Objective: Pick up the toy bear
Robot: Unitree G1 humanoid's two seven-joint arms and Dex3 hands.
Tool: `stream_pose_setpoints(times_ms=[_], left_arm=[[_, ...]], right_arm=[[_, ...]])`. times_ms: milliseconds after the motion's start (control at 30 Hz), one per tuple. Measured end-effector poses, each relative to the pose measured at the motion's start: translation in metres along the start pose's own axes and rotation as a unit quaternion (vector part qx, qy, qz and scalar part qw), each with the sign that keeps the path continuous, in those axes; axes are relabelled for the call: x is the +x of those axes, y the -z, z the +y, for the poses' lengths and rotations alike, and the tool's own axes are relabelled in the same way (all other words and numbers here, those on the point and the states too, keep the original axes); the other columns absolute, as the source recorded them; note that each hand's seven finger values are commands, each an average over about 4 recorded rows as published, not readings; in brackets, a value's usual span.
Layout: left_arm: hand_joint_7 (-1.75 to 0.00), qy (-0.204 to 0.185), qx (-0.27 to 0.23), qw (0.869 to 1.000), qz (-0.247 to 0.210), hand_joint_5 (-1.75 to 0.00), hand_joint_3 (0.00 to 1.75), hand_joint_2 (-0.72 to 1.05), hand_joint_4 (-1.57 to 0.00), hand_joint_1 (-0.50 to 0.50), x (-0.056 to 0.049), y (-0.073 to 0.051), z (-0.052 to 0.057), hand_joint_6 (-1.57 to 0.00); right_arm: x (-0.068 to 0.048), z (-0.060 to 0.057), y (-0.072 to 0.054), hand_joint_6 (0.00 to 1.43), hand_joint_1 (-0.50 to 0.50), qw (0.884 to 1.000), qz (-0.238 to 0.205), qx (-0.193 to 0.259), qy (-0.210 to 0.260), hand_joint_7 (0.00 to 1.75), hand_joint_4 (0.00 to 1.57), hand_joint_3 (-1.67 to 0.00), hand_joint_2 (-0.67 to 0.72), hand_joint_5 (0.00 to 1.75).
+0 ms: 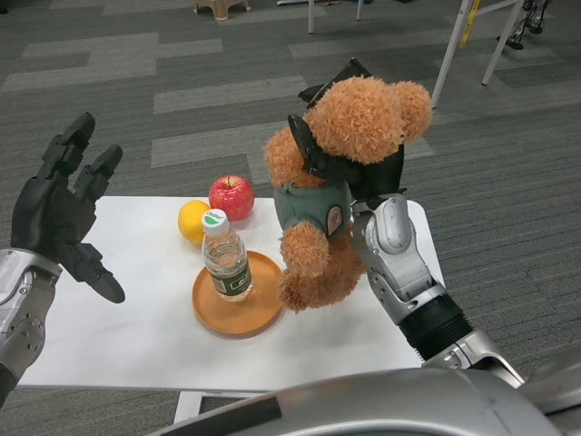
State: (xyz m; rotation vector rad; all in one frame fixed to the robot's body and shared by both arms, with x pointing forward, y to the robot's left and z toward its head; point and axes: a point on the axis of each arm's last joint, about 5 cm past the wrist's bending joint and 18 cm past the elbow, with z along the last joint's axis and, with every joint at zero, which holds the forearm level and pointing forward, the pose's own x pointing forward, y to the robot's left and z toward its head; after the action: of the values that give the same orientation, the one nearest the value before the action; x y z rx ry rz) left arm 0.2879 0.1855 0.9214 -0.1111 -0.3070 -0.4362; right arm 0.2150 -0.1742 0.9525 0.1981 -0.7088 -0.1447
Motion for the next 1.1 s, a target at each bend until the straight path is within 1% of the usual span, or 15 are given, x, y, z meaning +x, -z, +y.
stream_pose_setpoints(times_ms=[100,167,267,300,400,467,533,600,733,767,867,967,1000,1033,1100], left_arm=[[-0.14,0.000,0.000,1.000,0.000,-0.41,0.09,-0.64,0.00,-0.48,0.0000,0.0000,-0.0001,0.00],[-0.14,0.000,0.000,1.000,0.000,-0.41,0.09,-0.64,0.00,-0.48,0.0000,0.0000,-0.0001,0.00],[-0.14,0.000,0.000,1.000,0.000,-0.33,0.09,-0.64,0.00,-0.48,0.0000,0.0000,-0.0001,0.00],[-0.14,0.000,0.000,1.000,0.000,-0.33,0.09,-0.64,0.00,-0.48,0.0000,0.0000,-0.0001,0.00],[-0.14,0.000,0.000,1.000,0.000,-0.41,0.09,-0.64,0.00,-0.48,0.0000,0.0000,-0.0001,0.00],[-0.14,0.000,0.000,1.000,0.000,-0.36,0.09,-0.64,0.00,-0.48,0.0000,0.0000,-0.0001,0.00],[-0.14,0.000,0.000,1.000,0.000,-0.36,0.09,-0.61,0.00,-0.48,0.0000,0.0000,-0.0001,0.00],[-0.14,0.000,0.000,1.000,0.000,-0.41,0.09,-0.61,0.00,-0.48,0.0000,0.0000,-0.0001,0.00],[-0.14,0.000,0.000,1.000,0.000,-0.31,0.09,-0.64,0.00,-0.48,-0.0001,0.0001,-0.0001,0.00],[-0.14,0.000,0.000,1.000,0.000,-0.31,0.09,-0.64,0.00,-0.48,-0.0001,0.0001,-0.0001,0.00],[-0.14,0.000,0.000,1.000,0.000,-0.38,0.09,-0.64,0.00,-0.48,-0.0001,0.0001,-0.0001,0.00],[-0.14,-0.001,-0.001,1.000,0.000,-0.38,0.09,-0.64,0.00,-0.48,-0.0002,0.0002,-0.0001,0.00],[-0.14,-0.001,-0.001,1.000,-0.001,-0.36,0.09,-0.64,0.00,-0.48,-0.0002,0.0002,-0.0001,0.00],[-0.14,-0.001,-0.001,1.000,-0.001,-0.38,0.09,-0.64,0.00,-0.48,-0.0002,0.0001,-0.0001,0.00],[-0.14,-0.001,-0.001,1.000,-0.001,-0.33,0.09,-0.59,0.00,-0.48,-0.0001,0.0000,-0.0002,0.00]], right_arm=[[0.0000,0.0000,0.0000,0.80,-0.46,1.000,0.000,0.000,0.000,1.54,0.17,-0.87,-0.60,1.55],[0.0000,0.0000,0.0000,0.80,-0.46,1.000,0.000,0.000,0.000,1.54,0.17,-0.87,-0.60,1.55],[0.0000,0.0000,0.0000,0.80,-0.45,1.000,0.000,0.000,0.000,1.54,0.17,-0.87,-0.60,1.55],[0.0000,0.0000,0.0000,0.80,-0.44,1.000,0.000,0.000,0.000,1.54,0.17,-0.87,-0.60,1.55],[0.0000,0.0000,0.0000,0.81,-0.45,1.000,0.000,0.000,0.000,1.54,0.17,-0.87,-0.60,1.55],[0.0000,0.0000,0.0000,0.83,-0.44,1.000,0.000,0.000,0.000,1.54,0.17,-0.87,-0.60,1.55],[0.0000,0.0000,0.0000,0.83,-0.42,1.000,0.000,0.000,0.000,1.54,0.17,-0.87,-0.60,1.55],[0.0000,0.0000,0.0000,0.83,-0.42,1.000,0.000,0.000,0.000,1.54,0.17,-0.87,-0.60,1.55],[0.0000,0.0000,0.0000,0.83,-0.44,1.000,0.000,0.000,0.000,1.54,0.17,-0.87,-0.60,1.55],[0.0000,0.0000,0.0000,0.83,-0.44,1.000,0.000,0.000,0.000,1.54,0.17,-0.87,-0.60,1.55],[0.0000,0.0000,-0.0001,0.83,-0.42,1.000,0.000,0.000,0.000,1.54,0.17,-0.87,-0.60,1.55],[0.0000,0.0000,-0.0001,0.83,-0.44,1.000,0.000,0.000,0.000,1.54,0.17,-0.87,-0.60,1.55],[0.0000,0.0000,-0.0001,0.83,-0.44,1.000,0.000,0.000,0.000,1.54,0.17,-0.87,-0.60,1.55],[0.0000,0.0000,-0.0001,0.83,-0.45,1.000,0.000,0.000,0.000,1.54,0.17,-0.87,-0.60,1.55],[0.0000,0.0000,-0.0001,0.83,-0.45,1.000,0.000,0.000,0.000,1.54,0.17,-0.87,-0.60,1.55]])
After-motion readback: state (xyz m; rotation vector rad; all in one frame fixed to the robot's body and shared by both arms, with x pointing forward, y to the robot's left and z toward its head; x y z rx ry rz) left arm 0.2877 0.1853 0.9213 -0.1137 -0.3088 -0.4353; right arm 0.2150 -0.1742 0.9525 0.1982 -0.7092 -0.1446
